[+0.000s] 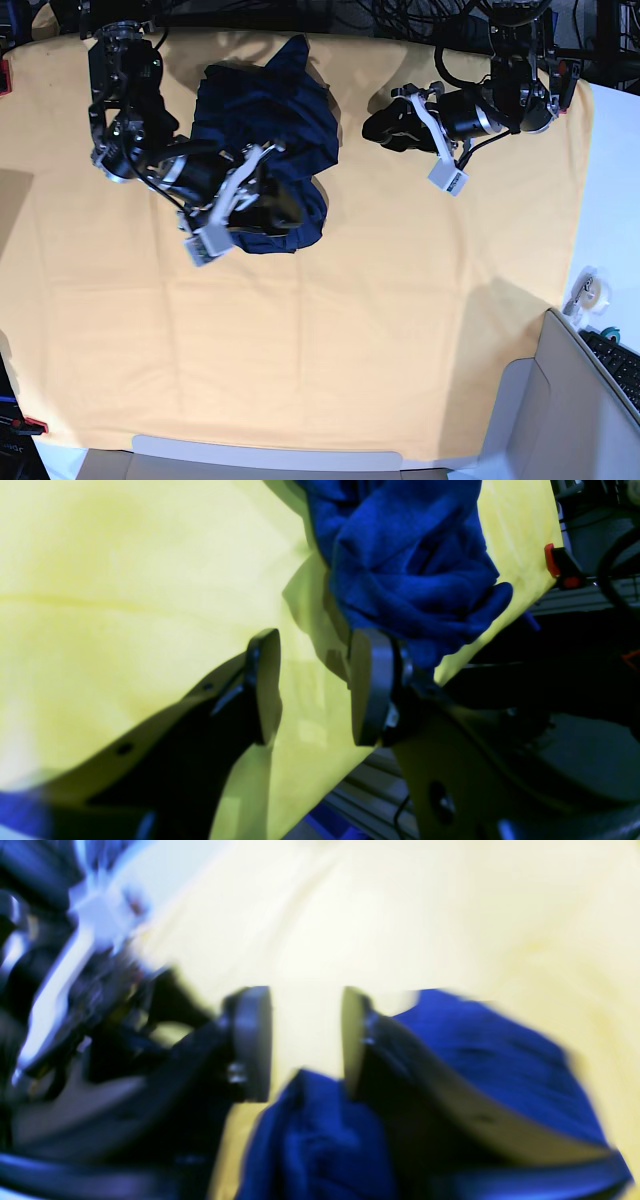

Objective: Fold the T-shirt properly
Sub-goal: 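Fold the shirt's side edge inward over the pile with the right gripper, then release the shirt and pull the right gripper back beside it, then push the left gripper against the shirt's opposite side to square it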

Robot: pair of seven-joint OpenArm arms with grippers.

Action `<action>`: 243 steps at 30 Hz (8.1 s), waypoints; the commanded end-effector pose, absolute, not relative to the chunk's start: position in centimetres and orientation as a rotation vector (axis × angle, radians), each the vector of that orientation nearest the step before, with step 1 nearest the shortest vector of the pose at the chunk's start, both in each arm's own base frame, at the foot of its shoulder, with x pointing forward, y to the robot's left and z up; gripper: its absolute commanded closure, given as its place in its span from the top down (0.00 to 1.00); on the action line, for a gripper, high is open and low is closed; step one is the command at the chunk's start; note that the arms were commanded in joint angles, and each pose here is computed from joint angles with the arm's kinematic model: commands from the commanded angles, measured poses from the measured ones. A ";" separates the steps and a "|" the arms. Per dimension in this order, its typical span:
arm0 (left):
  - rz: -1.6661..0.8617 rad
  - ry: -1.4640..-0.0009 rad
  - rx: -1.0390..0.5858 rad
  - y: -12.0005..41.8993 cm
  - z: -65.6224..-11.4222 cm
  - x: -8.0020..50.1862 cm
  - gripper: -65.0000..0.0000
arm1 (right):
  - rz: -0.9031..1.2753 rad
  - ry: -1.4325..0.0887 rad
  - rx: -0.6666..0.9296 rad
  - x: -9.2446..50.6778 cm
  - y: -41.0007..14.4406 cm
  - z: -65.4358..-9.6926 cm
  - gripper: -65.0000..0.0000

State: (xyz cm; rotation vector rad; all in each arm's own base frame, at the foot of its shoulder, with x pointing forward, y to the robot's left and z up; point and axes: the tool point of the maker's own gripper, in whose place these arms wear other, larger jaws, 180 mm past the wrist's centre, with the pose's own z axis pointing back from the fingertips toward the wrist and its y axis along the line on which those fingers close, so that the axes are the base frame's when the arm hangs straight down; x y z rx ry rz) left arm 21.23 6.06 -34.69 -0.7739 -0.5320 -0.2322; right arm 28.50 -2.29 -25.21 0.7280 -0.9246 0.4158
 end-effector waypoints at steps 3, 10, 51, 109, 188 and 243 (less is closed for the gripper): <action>-0.241 -0.563 -0.783 6.0 -33.9 21.7 0.34 | 0.223 -0.938 0.718 28.5 -5.7 -25.5 0.00; -0.242 -0.564 -0.783 6.0 -33.8 21.7 0.34 | -0.112 -0.801 0.558 27.2 -10.1 -30.4 0.00; -0.213 -0.583 -0.739 8.0 -33.8 22.3 0.34 | -0.270 -0.668 0.380 26.7 -8.2 -35.4 0.00; -0.223 -0.566 -0.716 8.8 -34.2 22.0 0.34 | -0.547 -0.558 0.869 32.3 -13.1 -38.4 0.39; -0.176 -0.309 -0.969 2.5 -37.7 20.3 0.52 | -0.359 -0.614 0.784 33.7 -10.7 -36.4 0.00; -0.352 -0.082 -0.932 -1.8 -41.6 16.6 0.00 | -0.322 -0.668 0.784 34.2 -10.7 -34.4 0.00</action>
